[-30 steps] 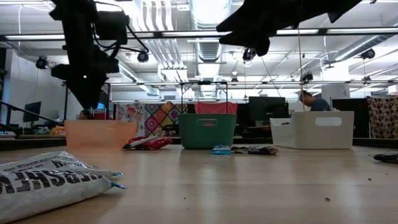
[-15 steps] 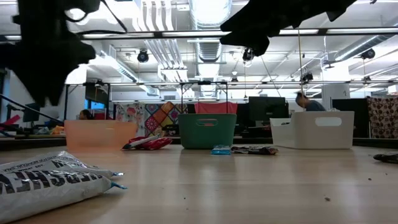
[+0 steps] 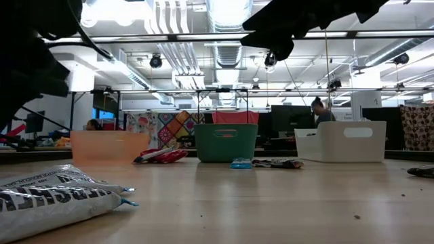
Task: Organize candy in baskets
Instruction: Put the red chocolate bar into the green bin
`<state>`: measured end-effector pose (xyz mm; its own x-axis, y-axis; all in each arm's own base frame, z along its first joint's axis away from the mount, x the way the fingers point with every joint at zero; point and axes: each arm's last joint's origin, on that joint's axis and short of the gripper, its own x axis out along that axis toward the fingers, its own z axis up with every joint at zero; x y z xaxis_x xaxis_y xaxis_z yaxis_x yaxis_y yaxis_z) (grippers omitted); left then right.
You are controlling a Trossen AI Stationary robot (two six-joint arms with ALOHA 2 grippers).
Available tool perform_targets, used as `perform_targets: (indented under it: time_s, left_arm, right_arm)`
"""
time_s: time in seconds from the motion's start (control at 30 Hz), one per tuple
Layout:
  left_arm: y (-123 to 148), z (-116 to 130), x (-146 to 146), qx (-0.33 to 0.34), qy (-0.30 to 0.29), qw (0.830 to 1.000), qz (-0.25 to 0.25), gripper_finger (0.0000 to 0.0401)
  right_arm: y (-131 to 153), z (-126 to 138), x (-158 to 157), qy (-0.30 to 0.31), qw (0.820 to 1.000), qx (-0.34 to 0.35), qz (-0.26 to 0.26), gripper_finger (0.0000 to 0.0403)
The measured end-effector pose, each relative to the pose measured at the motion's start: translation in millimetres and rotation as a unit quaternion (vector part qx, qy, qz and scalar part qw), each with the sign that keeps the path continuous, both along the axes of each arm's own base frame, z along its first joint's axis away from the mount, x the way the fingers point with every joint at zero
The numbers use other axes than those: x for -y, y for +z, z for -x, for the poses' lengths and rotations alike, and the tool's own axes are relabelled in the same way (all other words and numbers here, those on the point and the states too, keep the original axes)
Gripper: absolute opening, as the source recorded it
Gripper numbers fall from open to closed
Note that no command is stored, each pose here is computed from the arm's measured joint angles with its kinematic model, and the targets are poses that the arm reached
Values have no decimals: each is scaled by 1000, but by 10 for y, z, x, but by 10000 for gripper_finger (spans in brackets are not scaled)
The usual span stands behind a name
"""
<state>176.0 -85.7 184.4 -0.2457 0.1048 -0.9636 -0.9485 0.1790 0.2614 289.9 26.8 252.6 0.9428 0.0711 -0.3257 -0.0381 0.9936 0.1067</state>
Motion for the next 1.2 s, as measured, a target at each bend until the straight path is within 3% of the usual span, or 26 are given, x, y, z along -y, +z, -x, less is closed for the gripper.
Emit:
perform_targets:
  time_s: [0.33, 0.67, 1.2]
  left_arm:
    - [-126, -68, 82, 0, 13, 1000, -4, 135]
    - [-165, 9, 179, 5, 29, 999, -15, 135]
    - [-472, 145, 188, 21, 41, 999, 6, 130]
  right_arm:
    - [-2, 1, -6, 13, 1000, -1, -2, 185]
    - [-2, 2, -8, 14, 1000, -2, -3, 185]
    - [-2, 2, -15, 25, 1000, -2, -9, 185]
